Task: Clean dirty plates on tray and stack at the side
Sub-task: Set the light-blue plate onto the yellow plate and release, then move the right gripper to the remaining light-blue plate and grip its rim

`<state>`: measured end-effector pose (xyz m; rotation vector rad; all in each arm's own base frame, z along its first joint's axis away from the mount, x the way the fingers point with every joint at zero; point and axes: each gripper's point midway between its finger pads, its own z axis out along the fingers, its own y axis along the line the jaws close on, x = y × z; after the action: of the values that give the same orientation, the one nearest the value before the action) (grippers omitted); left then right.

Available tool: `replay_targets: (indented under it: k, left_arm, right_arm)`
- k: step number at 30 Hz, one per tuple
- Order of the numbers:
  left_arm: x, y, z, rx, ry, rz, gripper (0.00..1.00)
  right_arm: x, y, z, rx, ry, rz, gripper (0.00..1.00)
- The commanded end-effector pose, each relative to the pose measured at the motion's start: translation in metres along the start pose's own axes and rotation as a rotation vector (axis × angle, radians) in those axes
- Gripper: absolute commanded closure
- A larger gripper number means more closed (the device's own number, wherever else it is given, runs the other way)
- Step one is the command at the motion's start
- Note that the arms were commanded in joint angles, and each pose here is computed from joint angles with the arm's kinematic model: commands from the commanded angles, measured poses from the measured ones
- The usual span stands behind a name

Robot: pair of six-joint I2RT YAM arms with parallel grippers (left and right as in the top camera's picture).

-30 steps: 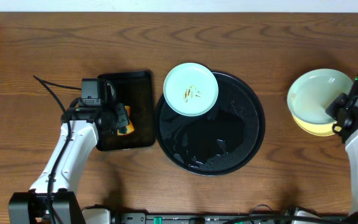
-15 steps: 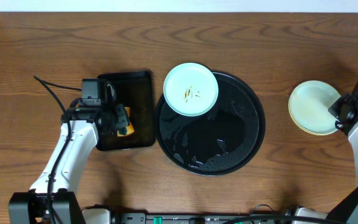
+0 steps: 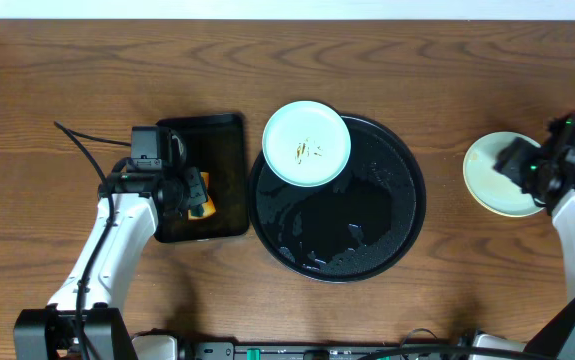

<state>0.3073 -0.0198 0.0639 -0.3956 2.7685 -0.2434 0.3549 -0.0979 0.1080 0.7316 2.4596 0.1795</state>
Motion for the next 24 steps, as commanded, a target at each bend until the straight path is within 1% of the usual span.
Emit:
replay_targets:
  k: [1, 6, 10, 17, 24]
  left_arm:
    - [-0.001, 0.000, -0.002, -0.007, -0.008, -0.002, 0.91]
    - [-0.001, 0.000, -0.002, -0.007, -0.008, -0.002, 0.91]
    - [-0.001, 0.000, -0.002, -0.006, -0.008, -0.002, 0.91]
    - [0.001, 0.001, -0.002, -0.009, 0.000, -0.003, 0.91]
    - [0.001, 0.002, -0.002, -0.014, 0.000, -0.003, 0.91]
  right_arm:
    - [0.015, 0.057, -0.004, -0.175, 0.056, -0.150, 0.39]
    - [0.044, 0.106, -0.016, -0.232, 0.141, -0.287, 0.41]
    - [0.048, 0.138, -0.035, -0.268, 0.156, -0.391, 0.41]
    - [0.060, 0.186, -0.055, -0.327, 0.133, -0.516, 0.41]
    - [0.071, 0.207, -0.058, -0.292, 0.081, -0.612, 0.40]
